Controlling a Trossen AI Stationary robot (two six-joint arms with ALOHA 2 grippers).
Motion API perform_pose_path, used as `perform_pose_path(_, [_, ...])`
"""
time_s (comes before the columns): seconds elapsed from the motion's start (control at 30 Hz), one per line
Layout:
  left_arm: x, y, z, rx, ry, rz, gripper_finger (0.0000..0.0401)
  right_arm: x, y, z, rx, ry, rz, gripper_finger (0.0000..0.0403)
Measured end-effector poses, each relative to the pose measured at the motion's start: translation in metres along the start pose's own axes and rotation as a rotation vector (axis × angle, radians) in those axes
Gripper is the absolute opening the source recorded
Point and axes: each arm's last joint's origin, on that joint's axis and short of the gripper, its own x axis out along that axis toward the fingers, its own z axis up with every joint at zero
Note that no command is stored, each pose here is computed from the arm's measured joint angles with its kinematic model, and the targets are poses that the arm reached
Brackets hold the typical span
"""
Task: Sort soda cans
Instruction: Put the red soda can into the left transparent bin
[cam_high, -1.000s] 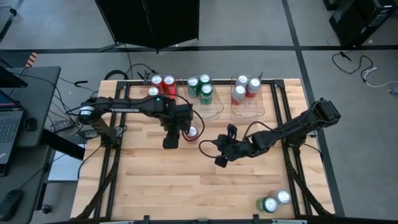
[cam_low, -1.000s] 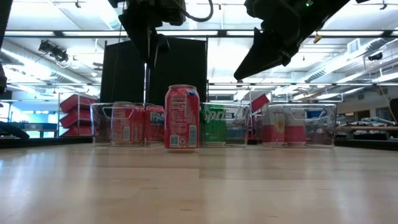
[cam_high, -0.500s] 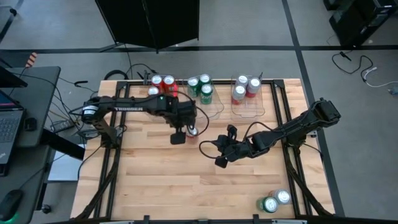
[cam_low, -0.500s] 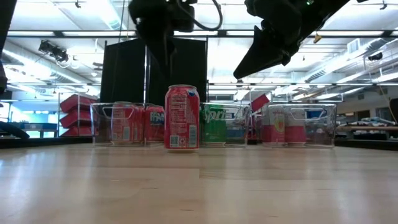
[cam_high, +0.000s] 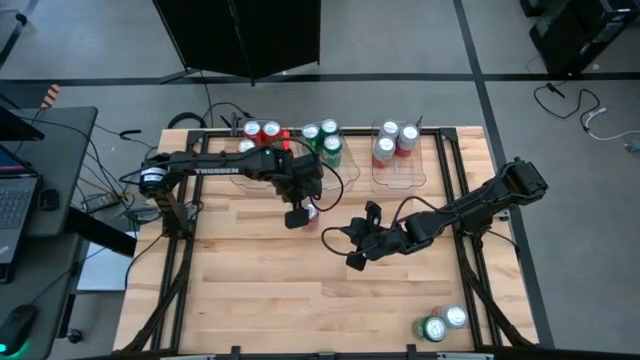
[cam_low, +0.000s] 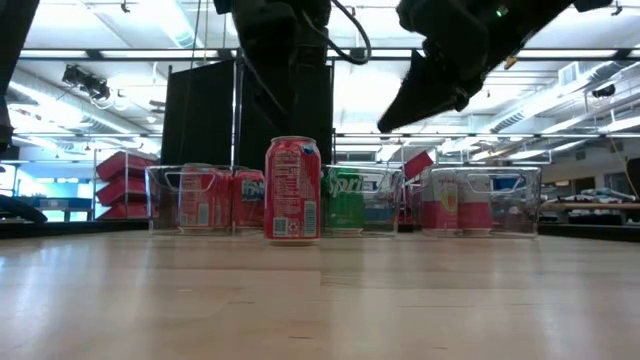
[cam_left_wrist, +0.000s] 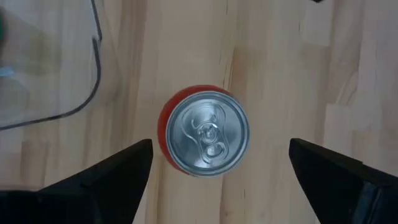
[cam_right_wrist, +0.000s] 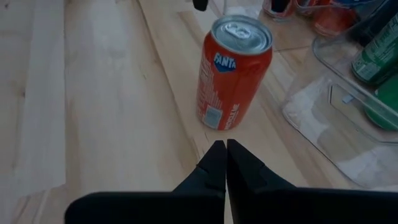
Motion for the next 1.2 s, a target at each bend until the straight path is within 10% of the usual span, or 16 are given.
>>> perform_pose_path(1.2, [0.052,0.009,-0.002,0.056,0.078,0.014,0.0342,0.004,-0.002,-0.011,0.014,-0.004,0.007,0.0001])
